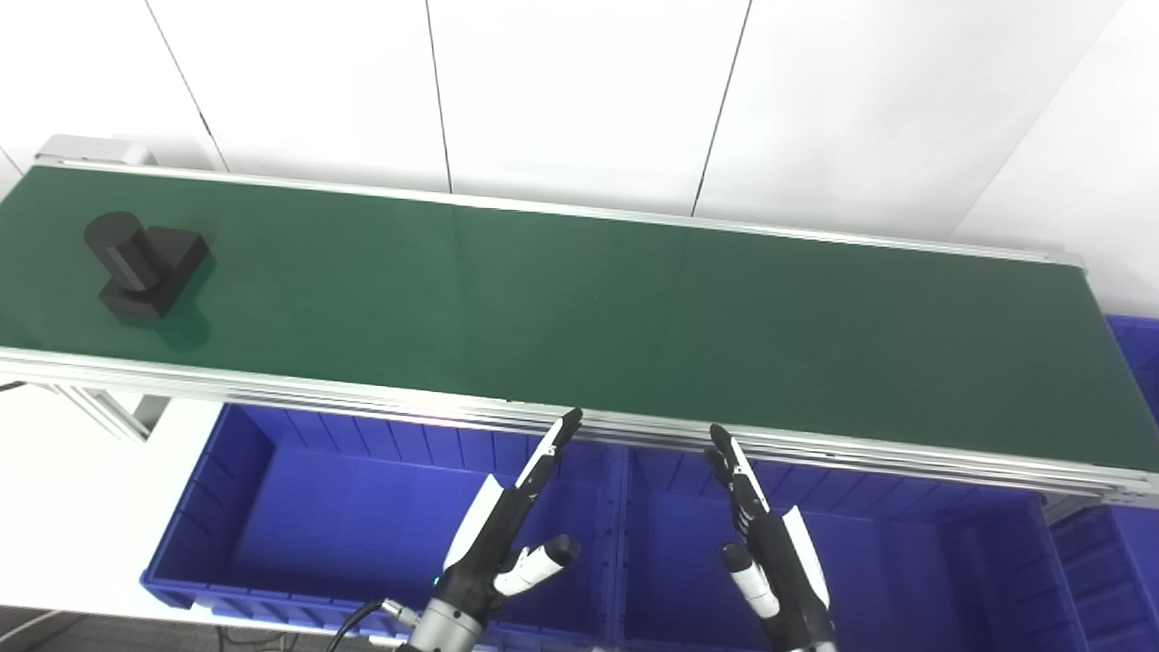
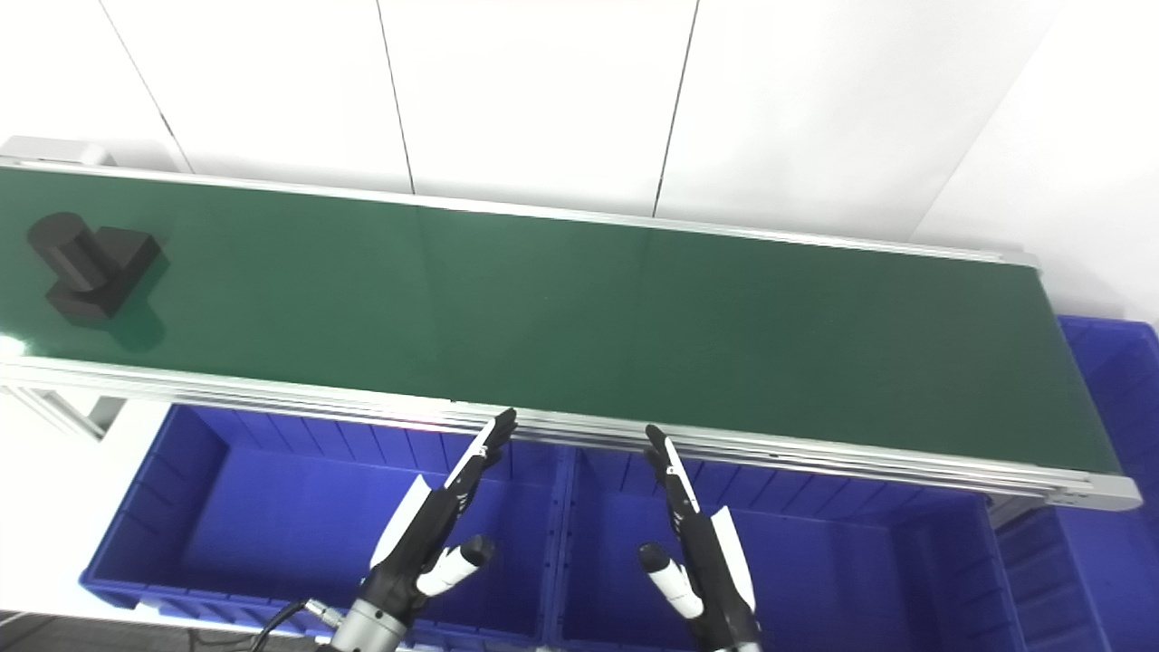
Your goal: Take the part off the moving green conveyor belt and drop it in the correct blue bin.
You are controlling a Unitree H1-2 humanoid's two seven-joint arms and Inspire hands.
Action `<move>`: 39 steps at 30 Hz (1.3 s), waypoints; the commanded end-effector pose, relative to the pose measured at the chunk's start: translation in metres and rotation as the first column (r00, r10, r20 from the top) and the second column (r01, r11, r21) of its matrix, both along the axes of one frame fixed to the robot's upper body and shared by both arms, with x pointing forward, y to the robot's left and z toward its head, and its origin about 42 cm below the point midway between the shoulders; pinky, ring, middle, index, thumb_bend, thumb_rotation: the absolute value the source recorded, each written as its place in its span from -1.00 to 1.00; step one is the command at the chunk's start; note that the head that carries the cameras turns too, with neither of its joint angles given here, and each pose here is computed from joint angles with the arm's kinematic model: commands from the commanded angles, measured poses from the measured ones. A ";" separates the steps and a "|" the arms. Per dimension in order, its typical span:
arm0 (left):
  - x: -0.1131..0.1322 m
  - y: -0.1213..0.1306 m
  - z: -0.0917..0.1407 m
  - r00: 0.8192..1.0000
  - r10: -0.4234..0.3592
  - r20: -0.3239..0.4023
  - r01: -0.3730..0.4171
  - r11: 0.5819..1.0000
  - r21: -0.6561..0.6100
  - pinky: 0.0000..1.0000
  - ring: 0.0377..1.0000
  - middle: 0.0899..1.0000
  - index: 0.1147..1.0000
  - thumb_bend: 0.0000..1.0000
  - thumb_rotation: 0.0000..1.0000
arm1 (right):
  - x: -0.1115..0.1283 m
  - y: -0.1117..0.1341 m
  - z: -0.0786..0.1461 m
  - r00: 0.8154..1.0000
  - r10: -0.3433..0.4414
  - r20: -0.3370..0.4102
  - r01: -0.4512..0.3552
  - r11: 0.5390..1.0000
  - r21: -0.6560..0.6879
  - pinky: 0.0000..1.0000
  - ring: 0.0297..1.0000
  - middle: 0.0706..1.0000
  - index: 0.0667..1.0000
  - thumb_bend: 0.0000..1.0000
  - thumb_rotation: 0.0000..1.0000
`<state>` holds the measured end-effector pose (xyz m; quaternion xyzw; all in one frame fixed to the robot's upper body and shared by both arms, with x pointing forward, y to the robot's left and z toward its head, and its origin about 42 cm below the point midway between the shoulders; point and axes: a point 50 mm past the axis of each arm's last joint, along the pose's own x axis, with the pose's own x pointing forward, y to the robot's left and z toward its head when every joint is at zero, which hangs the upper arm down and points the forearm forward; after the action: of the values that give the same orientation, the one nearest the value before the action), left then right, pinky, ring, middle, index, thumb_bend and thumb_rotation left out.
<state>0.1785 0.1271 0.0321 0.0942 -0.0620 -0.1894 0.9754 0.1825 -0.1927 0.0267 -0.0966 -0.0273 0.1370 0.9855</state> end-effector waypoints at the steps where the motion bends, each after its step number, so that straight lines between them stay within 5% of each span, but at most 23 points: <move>1: 0.007 -0.004 0.011 0.998 0.004 0.066 -0.001 0.999 -0.038 0.97 1.00 0.99 0.98 0.72 1.00 | 0.002 0.000 0.008 0.998 0.008 0.060 -0.009 1.000 0.024 0.97 0.95 1.00 0.98 0.69 1.00; 32: 0.010 -0.021 -0.004 0.999 0.000 0.053 0.000 1.000 0.002 0.88 0.96 0.98 0.93 0.87 1.00 | 0.004 -0.014 -0.004 1.000 0.005 0.019 -0.005 1.000 -0.010 0.98 0.97 1.00 0.96 0.75 1.00; 39: 0.011 -0.027 -0.004 0.997 0.002 0.072 -0.003 1.000 0.020 0.87 0.94 0.96 0.92 0.82 1.00 | 0.005 -0.020 -0.004 1.000 0.017 0.023 -0.016 0.999 -0.042 1.00 0.99 1.00 1.00 0.64 1.00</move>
<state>0.1826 0.1075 0.0177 0.1228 -0.0610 -0.1872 0.9727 0.1803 -0.2126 0.0132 -0.1209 0.0007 0.1414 0.9825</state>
